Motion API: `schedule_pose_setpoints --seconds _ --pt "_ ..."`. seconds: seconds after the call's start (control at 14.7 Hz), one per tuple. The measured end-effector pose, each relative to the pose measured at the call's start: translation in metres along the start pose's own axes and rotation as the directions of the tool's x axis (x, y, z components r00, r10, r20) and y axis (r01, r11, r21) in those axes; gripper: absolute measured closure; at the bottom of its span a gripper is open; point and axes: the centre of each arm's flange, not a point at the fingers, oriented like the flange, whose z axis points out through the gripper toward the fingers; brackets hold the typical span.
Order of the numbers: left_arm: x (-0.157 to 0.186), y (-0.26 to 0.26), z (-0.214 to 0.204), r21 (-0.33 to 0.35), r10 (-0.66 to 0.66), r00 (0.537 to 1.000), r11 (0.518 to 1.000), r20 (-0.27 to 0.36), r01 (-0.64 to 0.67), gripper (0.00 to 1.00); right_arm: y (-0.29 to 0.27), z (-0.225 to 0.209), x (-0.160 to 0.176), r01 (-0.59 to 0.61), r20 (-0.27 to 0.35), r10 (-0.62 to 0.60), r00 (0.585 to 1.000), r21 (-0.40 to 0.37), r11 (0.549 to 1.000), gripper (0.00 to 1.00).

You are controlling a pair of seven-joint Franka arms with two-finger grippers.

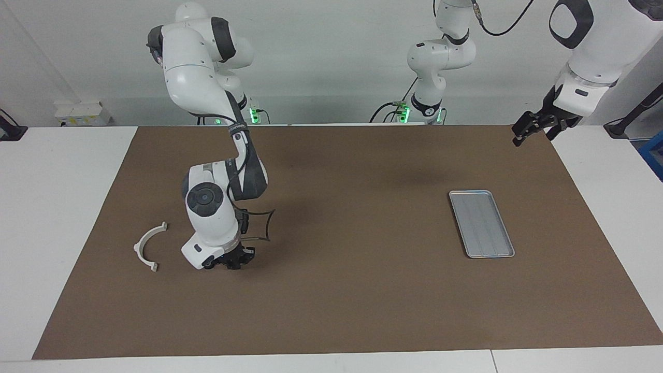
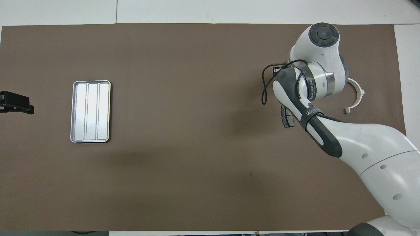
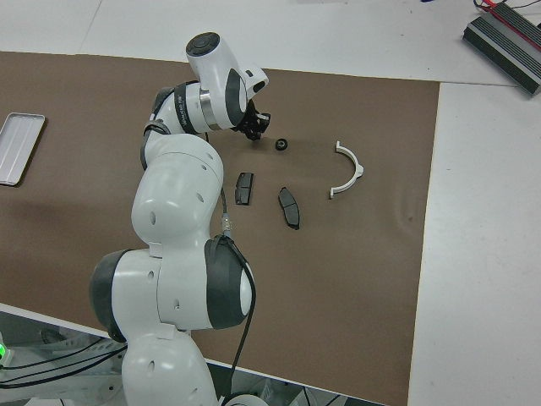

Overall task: Place bearing gear from tray to pile
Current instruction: 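Lower the bearing beside the first ring and open the right gripper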

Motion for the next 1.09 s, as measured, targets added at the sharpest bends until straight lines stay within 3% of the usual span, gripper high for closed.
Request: schedule_pose_setpoints --seconds 0.41,0.54,0.88,0.95,1.09 --pt "-0.002 0.022 0.000 -0.024 0.039 0.999 0.999 0.002 -0.039 0.00 0.000 0.005 -0.002 -0.042 -0.006 0.042 0.999 0.003 0.999 0.76" --pt "-0.002 0.025 0.000 -0.024 0.045 0.999 0.999 0.003 -0.045 0.00 -0.001 0.005 -0.003 -0.049 -0.005 0.049 0.999 0.003 0.999 0.60" --pt "-0.002 0.027 0.001 -0.024 0.047 0.999 0.999 0.003 -0.047 0.00 0.000 -0.004 -0.002 -0.054 -0.018 0.054 0.998 0.005 0.999 0.05" --pt "-0.002 0.027 0.000 -0.024 0.048 0.999 0.999 0.002 -0.048 0.00 0.001 -0.011 -0.002 -0.055 -0.027 0.056 0.998 0.006 0.998 0.00" --pt "-0.002 0.028 0.000 -0.024 0.049 0.999 0.999 0.001 -0.049 0.00 0.005 -0.029 -0.001 -0.062 -0.050 0.062 0.997 0.010 0.998 0.00"
